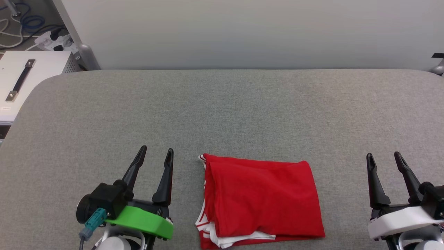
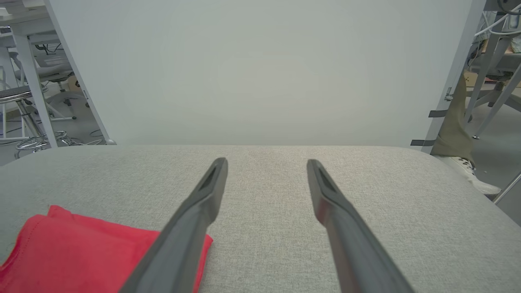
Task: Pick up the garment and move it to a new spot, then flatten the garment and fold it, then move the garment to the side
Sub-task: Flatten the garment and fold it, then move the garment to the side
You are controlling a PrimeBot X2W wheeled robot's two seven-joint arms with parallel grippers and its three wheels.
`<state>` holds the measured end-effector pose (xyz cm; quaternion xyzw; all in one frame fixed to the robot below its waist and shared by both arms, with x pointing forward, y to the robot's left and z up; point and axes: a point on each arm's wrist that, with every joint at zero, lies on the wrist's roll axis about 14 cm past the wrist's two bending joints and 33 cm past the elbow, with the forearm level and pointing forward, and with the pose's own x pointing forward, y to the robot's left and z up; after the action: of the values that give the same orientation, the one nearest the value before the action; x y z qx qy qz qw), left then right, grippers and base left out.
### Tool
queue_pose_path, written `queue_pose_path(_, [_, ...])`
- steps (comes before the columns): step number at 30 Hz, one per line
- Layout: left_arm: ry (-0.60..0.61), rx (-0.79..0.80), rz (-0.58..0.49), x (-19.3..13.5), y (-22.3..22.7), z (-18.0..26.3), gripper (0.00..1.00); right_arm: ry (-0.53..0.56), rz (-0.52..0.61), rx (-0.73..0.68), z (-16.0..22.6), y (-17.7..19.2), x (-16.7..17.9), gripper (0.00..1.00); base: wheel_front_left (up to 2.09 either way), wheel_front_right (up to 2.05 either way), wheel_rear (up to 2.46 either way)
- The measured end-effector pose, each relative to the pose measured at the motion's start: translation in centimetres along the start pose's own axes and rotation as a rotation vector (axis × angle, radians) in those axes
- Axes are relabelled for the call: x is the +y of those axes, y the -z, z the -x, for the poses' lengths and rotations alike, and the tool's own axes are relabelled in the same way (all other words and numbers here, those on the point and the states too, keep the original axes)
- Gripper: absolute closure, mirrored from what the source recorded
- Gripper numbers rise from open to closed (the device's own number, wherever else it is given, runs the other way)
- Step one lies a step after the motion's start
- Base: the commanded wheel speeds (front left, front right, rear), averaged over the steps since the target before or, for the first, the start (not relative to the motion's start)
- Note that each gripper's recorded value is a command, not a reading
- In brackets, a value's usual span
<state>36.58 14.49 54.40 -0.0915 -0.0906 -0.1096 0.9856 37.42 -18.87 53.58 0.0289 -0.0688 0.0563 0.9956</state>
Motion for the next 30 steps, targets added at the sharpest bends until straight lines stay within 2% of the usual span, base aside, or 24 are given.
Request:
queue_pose_path(16, [-0.013,0.005,-0.002,0.3,0.1,0.3,0.00,-0.007,-0.047,0.063,-0.2,1.6,0.7,0.00,0.00,0.00,0.00])
queue_pose_path(22, [-0.037,0.016,0.010,0.9,0.5,0.5,0.00,-0.094,-0.134,0.338,-0.5,4.7,2.7,0.00,0.00,0.00,0.00])
queue_pose_path(25, [-0.045,0.025,0.013,1.1,0.8,0.4,0.00,-0.166,-0.123,0.488,-0.7,5.5,3.8,0.00,0.00,0.00,0.00])
queue_pose_path(30, [-0.040,0.038,0.004,1.2,1.3,-0.1,0.00,-0.230,-0.161,0.799,0.5,8.2,5.3,0.00,0.00,0.00,0.00])
